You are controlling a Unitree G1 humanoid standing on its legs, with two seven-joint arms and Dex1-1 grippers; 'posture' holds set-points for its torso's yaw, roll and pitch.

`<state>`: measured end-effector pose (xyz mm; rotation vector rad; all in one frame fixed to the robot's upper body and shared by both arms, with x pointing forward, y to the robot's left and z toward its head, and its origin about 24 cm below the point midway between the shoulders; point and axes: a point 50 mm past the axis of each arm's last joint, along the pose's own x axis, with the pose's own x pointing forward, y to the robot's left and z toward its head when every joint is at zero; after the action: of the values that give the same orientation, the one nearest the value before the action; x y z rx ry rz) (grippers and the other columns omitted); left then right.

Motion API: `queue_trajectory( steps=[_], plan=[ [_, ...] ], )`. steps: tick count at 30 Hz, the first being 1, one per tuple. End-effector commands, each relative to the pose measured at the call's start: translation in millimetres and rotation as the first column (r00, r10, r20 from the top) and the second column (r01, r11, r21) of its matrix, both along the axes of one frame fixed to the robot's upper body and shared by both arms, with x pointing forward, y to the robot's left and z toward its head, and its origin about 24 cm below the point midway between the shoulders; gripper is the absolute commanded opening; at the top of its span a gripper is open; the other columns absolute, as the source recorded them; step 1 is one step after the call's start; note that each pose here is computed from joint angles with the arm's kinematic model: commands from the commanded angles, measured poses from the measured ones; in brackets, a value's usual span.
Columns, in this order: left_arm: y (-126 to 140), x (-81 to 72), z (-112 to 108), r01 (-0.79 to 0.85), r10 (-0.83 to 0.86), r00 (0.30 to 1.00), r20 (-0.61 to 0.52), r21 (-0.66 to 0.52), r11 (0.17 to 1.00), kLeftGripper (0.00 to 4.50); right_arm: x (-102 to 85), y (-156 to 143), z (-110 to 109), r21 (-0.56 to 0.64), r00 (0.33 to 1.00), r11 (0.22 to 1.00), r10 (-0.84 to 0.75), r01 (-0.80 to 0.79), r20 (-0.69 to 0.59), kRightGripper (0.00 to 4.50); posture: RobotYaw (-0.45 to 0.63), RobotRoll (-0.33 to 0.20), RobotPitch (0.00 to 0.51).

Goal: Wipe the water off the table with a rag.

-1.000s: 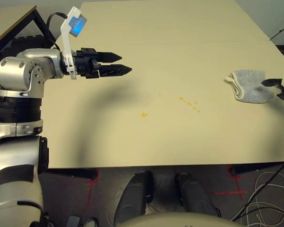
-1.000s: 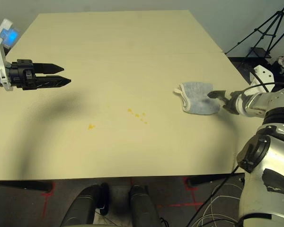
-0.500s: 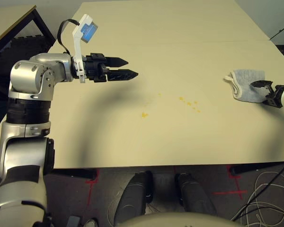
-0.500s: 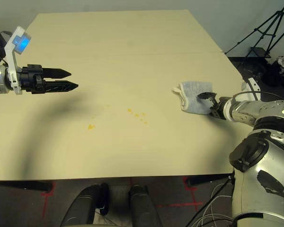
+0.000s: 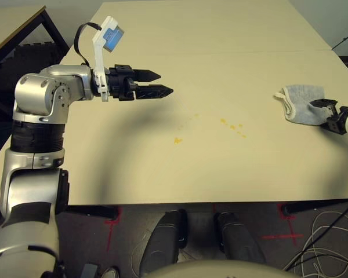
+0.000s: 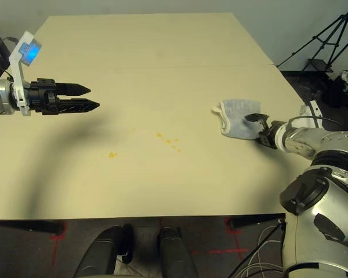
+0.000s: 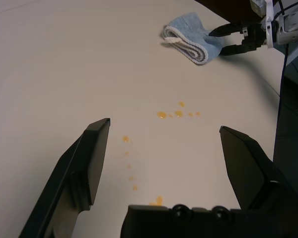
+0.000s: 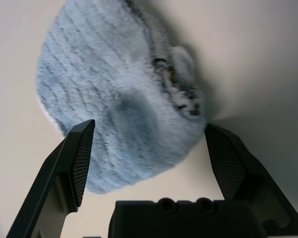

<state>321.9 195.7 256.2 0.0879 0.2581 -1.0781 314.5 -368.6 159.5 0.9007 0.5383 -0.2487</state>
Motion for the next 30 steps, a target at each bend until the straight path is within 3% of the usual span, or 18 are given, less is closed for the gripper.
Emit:
queue_trajectory(
  steps=[1, 8, 16, 30],
  plan=[
    [-2.6, 1.2, 2.9, 0.008, -0.008, 1.000, 0.014, -0.005, 1.000, 4.50, -6.3, -4.9, -2.9, -0.033, 0.999, 0.999, -0.004, 0.003, -0.044, 4.47, -0.06, 0.000, 0.181],
    [-5.5, 2.1, 3.4, 0.014, -0.014, 1.000, 0.018, -0.009, 1.000, 4.50, 0.4, 10.6, -16.9, 0.035, 0.998, 0.999, 0.032, -0.030, -0.052, 4.47, -0.05, 0.000, 0.185],
    [-6.2, -0.5, 6.2, 0.017, -0.017, 1.000, 0.024, -0.006, 1.000, 4.50, 19.6, 30.6, -18.0, 0.077, 0.999, 0.996, 0.036, -0.036, 0.007, 4.47, -0.04, 0.000, 0.188],
    [-5.7, -0.8, 4.1, -0.001, 0.002, 1.000, 0.018, -0.014, 1.000, 4.50, 35.7, 63.4, -24.7, 0.092, 0.987, 0.983, 0.160, -0.158, -0.018, 4.47, -0.02, 0.000, 0.201]
  ],
)
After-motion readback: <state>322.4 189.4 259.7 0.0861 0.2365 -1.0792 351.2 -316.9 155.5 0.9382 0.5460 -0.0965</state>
